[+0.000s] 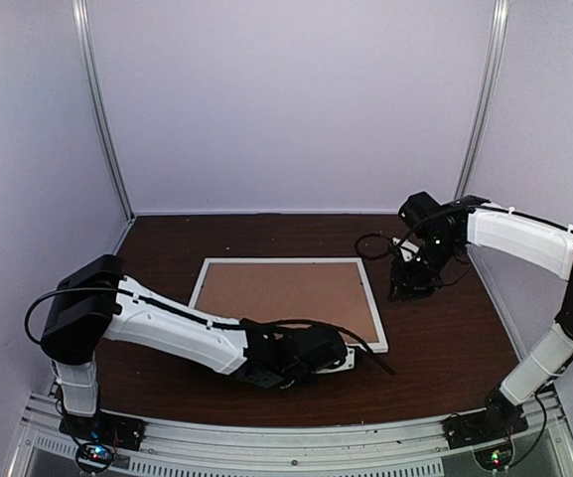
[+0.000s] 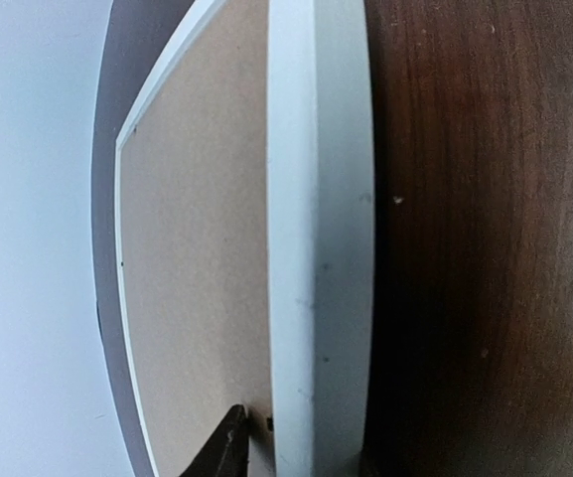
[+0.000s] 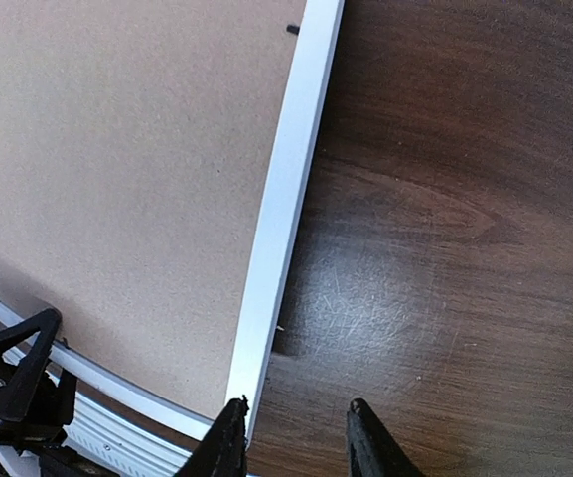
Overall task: Put the photo into the frame
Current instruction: Pick up the photo frame from the center of the board, then pass from the left arm to the right
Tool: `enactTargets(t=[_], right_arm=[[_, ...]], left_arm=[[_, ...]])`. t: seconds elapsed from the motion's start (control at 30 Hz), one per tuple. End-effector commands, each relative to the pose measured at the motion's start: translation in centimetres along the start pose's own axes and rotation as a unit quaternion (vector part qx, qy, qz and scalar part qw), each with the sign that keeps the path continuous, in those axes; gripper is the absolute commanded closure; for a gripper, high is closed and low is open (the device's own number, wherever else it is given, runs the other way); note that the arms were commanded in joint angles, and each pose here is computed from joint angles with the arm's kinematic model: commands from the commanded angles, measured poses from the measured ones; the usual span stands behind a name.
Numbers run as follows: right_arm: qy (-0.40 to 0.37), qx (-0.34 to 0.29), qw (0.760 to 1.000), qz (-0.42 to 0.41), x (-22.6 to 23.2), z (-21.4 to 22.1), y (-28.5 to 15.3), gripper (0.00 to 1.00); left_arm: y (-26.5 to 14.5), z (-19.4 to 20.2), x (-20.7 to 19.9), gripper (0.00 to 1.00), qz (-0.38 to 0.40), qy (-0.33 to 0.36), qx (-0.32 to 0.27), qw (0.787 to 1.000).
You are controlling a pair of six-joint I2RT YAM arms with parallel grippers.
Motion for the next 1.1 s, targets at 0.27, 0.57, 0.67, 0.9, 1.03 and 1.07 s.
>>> enactTargets(t=[0.27,0.57,0.67,0.9,1.03,1.07], right_arm=[[-0.024,-0.086,0.996,-0.011,0.3,-1.8,-6.4,0.65],[-0.024,-0.120,0.992,-0.031,0.9,-2.9,-8.0,0.65],[-0.022,-0.133,0.990,-0.035,0.8,-3.4,-8.7,0.65],[-0.011,-0.174,0.983,-0.050,0.1,-4.3,-10.8,0.64],[-0.013,-0.200,0.978,-0.060,0.0,-4.9,-12.1,0.58],[-0.016,-0.202,0.977,-0.064,0.1,-5.0,-12.2,0.57]], left_arm=[[-7.4,-1.8,9.7,0.89,-0.082,-0.024,-0.027,0.996],[-9.5,-2.0,14.0,1.00,-0.097,-0.018,-0.018,0.995],[-10.7,-1.9,15.9,1.00,-0.095,-0.028,-0.024,0.995],[-14.7,-0.8,21.5,1.00,-0.095,-0.100,-0.078,0.987],[-16.7,0.4,24.3,1.00,-0.082,-0.149,-0.112,0.979],[-17.2,0.7,25.0,1.00,-0.079,-0.162,-0.120,0.976]])
Point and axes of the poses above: each gripper's point midway between its finger pads, its own y axis out along the fingers, its own x axis along the line the jaws close on, z = x × y, the point moved 5 cm from there along -y, back along the fingers, and after that the axes turned 2 degrees about y, right-handed, at the moved point
